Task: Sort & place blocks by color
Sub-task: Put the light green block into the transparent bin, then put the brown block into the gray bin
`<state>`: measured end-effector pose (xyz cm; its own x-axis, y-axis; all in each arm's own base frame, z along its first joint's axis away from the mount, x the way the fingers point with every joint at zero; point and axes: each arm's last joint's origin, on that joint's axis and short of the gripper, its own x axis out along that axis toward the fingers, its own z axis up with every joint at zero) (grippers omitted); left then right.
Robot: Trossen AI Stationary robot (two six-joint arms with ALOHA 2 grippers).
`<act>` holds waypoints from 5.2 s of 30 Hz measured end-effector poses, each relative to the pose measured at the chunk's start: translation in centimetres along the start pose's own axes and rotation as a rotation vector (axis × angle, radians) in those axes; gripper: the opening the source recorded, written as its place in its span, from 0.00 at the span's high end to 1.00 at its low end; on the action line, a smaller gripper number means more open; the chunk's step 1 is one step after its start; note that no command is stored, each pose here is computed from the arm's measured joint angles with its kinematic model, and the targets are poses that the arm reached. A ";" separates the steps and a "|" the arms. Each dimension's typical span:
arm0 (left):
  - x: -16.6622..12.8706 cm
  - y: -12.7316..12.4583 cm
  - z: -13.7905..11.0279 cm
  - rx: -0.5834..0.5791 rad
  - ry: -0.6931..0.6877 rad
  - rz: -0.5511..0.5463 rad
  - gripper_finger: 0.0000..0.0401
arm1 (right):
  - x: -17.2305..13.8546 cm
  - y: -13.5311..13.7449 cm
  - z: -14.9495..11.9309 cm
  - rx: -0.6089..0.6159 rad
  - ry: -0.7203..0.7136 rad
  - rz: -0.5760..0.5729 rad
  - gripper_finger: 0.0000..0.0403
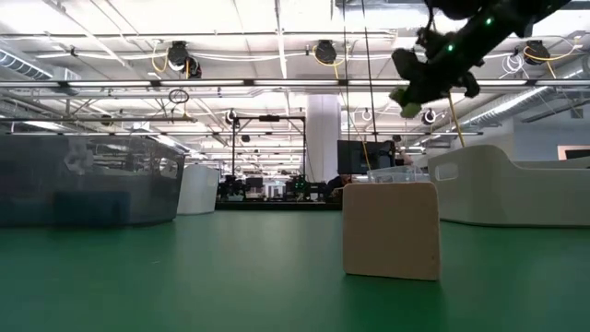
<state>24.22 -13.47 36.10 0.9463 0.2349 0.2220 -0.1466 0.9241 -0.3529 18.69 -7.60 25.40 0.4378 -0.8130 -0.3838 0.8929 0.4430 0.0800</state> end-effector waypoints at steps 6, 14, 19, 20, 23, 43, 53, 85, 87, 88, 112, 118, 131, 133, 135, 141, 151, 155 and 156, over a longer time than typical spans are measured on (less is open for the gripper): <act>-1.0 -0.6 -0.3 -0.056 0.013 0.099 0.52 | 1.7 -0.8 -0.6 -0.018 0.076 -0.066 0.85; -2.7 -1.0 -2.4 -0.092 0.114 0.240 0.52 | 3.0 -0.7 -2.4 -0.032 0.216 -0.097 0.75; -4.1 -0.7 -4.4 -0.223 0.220 0.281 0.52 | 3.4 -0.6 -2.8 -0.046 0.236 -0.103 0.64; -4.3 -0.6 -4.8 -0.247 0.246 0.285 0.52 | 3.4 -0.6 -2.8 -0.044 0.241 -0.094 0.62; -5.1 -0.3 -5.8 -0.340 0.355 0.285 0.52 | 3.2 -0.5 -2.7 -0.034 0.257 -0.056 0.54; -11.1 0.2 -13.2 -0.877 1.452 0.916 0.52 | -0.2 0.0 -1.4 0.175 0.372 0.356 0.45; -11.5 0.3 -17.1 -0.873 1.396 1.163 0.52 | -0.2 0.0 -1.4 0.140 0.361 0.361 0.45; -8.6 -1.2 -17.5 -0.815 1.185 0.856 0.68 | -0.3 0.3 -1.4 0.185 0.416 0.449 0.45; -7.7 -1.6 -16.3 -0.792 1.098 0.778 0.68 | -0.4 0.5 -1.3 0.223 0.449 0.502 0.45; -7.1 -1.7 -15.6 -0.775 1.048 0.745 0.68 | -0.5 0.6 -1.3 0.242 0.461 0.531 0.45; 10.0 2.3 -4.1 -0.011 0.188 0.212 0.68 | -6.6 8.2 0.2 0.372 0.218 1.169 0.45; 11.0 3.3 -2.4 -0.189 0.034 0.224 0.68 | -8.2 9.6 0.1 0.099 -0.150 1.136 0.44; 11.6 4.9 -2.0 -0.306 -0.047 0.353 0.68 | -9.2 11.5 -1.0 -0.320 -0.544 0.729 0.44; 12.0 5.3 -2.3 -0.347 -0.064 0.364 0.68 | -9.1 11.9 -1.0 -0.348 -0.603 0.703 0.44; 12.3 5.6 -2.9 -0.368 -0.060 0.374 0.68 | -8.9 12.3 -1.1 -0.364 -0.652 0.659 0.44; 13.0 6.1 -4.1 -0.408 -0.073 0.393 0.68 | -8.4 12.9 -1.3 -0.347 -0.710 0.585 0.44; 13.7 6.2 -5.0 -0.432 -0.087 0.357 0.68 | -7.1 13.2 -1.9 -0.303 -0.661 0.557 0.53; 13.7 6.3 -5.1 -0.433 -0.086 0.358 0.68 | -7.1 13.2 -1.9 -0.303 -0.661 0.557 0.59; 13.7 6.3 -5.1 -0.435 -0.088 0.357 0.68 | -7.1 13.2 -1.9 -0.305 -0.661 0.556 0.61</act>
<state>37.74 -5.99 32.35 0.8294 0.5515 0.0887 -0.3033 0.5780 -0.7576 27.21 4.77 27.43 0.8512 -0.4616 0.2497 0.5101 0.8397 -0.1864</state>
